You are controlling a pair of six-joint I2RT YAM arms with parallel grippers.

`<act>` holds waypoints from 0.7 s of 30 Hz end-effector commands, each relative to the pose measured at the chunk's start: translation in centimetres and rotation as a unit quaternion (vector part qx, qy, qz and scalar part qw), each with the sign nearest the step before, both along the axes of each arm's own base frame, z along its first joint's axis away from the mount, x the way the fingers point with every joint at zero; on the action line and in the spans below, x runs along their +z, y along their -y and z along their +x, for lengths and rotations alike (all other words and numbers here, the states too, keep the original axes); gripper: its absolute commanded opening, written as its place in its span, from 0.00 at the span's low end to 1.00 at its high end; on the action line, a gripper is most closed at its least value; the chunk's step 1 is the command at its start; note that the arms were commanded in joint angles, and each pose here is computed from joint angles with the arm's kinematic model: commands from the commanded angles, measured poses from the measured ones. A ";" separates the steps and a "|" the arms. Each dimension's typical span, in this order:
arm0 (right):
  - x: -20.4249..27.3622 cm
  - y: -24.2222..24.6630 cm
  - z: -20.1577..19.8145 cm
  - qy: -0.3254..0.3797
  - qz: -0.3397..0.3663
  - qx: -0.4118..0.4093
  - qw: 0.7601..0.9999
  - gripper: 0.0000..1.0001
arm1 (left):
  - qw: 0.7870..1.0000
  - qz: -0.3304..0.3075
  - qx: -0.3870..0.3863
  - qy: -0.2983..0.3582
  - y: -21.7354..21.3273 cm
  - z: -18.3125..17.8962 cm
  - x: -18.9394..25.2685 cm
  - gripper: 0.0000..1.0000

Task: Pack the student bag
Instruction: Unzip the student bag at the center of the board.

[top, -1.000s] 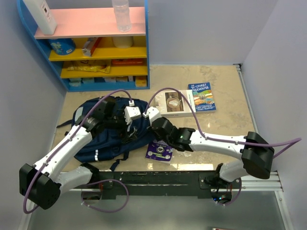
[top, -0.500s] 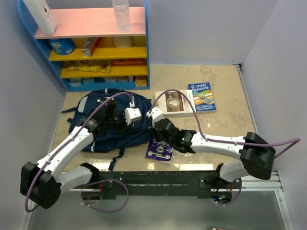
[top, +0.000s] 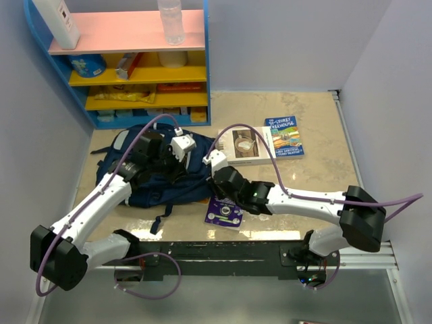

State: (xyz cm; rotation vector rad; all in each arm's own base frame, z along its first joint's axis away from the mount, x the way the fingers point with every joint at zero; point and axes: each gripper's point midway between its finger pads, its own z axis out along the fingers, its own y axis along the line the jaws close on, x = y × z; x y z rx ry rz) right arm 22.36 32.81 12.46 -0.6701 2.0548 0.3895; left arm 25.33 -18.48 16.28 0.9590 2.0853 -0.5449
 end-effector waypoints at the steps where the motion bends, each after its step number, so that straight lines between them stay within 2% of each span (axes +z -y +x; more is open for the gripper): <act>1: 5.4 -6.6 -3.7 0.003 0.091 0.064 0.994 0.00 | 0.992 -0.062 0.092 0.063 -0.2 4.8 4.4 0.00; 4: 5.2 -7.6 -5.8 0.003 0.069 0.071 0.995 0.00 | 0.992 -0.074 0.099 0.040 -0.4 4.9 3.6 0.00; 8: 4.9 -8.6 -8.1 -0.002 0.072 0.085 0.994 0.00 | 0.990 -0.082 0.104 0.041 -0.3 5.1 4.0 0.00; 15: 2.5 -6.9 -9.0 -0.007 -0.001 0.048 0.999 0.00 | 0.987 -0.115 0.112 0.031 -0.4 5.0 5.9 0.00; 21: 5.6 -12.9 -10.3 0.020 0.047 0.122 0.991 0.00 | 0.986 -0.129 0.108 0.018 0.2 5.0 5.7 0.00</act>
